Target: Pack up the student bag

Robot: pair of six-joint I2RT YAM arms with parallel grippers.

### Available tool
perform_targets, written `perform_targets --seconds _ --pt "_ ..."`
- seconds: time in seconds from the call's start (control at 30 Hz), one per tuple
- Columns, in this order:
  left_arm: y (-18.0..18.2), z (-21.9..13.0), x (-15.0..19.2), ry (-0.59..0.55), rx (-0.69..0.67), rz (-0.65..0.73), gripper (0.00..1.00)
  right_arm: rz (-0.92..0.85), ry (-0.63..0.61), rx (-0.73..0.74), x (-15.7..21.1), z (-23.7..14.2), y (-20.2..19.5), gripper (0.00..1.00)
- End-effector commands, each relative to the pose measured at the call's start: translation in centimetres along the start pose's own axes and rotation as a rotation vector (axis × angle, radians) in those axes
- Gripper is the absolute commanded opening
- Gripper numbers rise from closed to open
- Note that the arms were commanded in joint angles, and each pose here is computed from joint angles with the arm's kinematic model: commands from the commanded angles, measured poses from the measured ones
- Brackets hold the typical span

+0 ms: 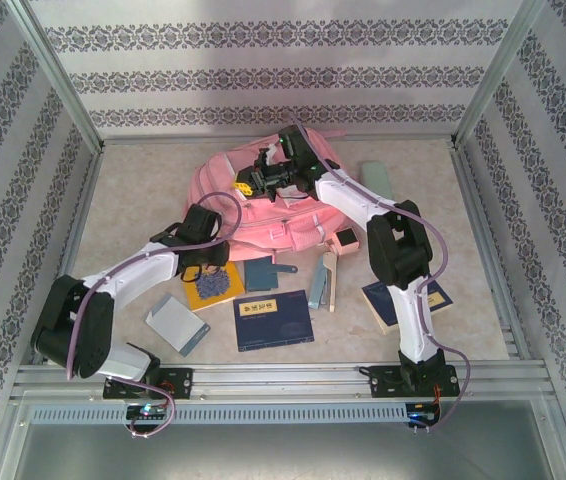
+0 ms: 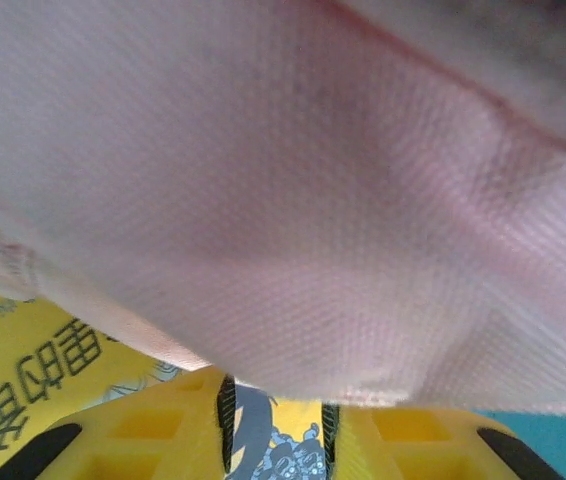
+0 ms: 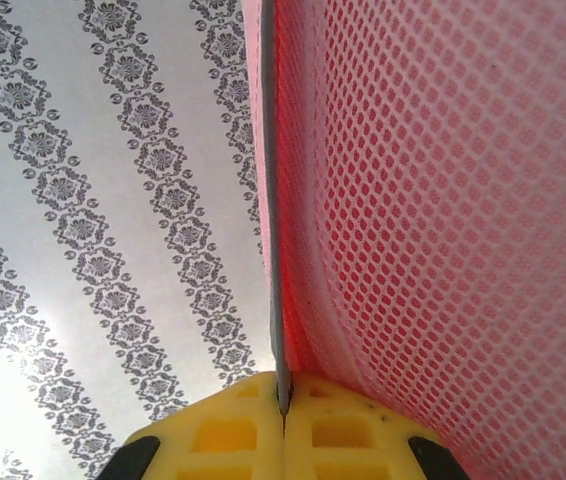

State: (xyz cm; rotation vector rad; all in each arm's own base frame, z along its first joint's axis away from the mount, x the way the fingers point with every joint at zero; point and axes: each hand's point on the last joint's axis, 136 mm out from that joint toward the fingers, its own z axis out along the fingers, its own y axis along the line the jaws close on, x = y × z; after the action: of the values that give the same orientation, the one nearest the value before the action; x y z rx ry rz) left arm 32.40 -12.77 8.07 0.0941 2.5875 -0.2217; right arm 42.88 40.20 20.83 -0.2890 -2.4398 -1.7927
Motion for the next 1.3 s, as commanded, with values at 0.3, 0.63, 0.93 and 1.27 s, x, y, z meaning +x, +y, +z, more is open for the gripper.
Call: perform_targets --seconds 0.3,0.63,0.93,1.27 --pt "0.9 -3.2 -1.4 -0.004 0.091 -0.013 0.50 -0.129 0.010 -0.081 2.0 -3.9 5.5 0.00" --pt "-0.7 -1.9 -2.5 0.016 0.141 -0.028 0.50 -0.122 0.012 -0.090 2.0 -3.6 5.7 0.00" --pt "0.8 0.2 -2.8 0.028 0.026 -0.044 0.47 -0.123 0.024 -0.124 2.7 -3.4 7.0 0.00" --pt "1.3 0.8 -4.8 -0.020 -0.016 -0.032 0.37 -0.121 0.060 -0.140 4.1 -2.8 7.3 0.00"
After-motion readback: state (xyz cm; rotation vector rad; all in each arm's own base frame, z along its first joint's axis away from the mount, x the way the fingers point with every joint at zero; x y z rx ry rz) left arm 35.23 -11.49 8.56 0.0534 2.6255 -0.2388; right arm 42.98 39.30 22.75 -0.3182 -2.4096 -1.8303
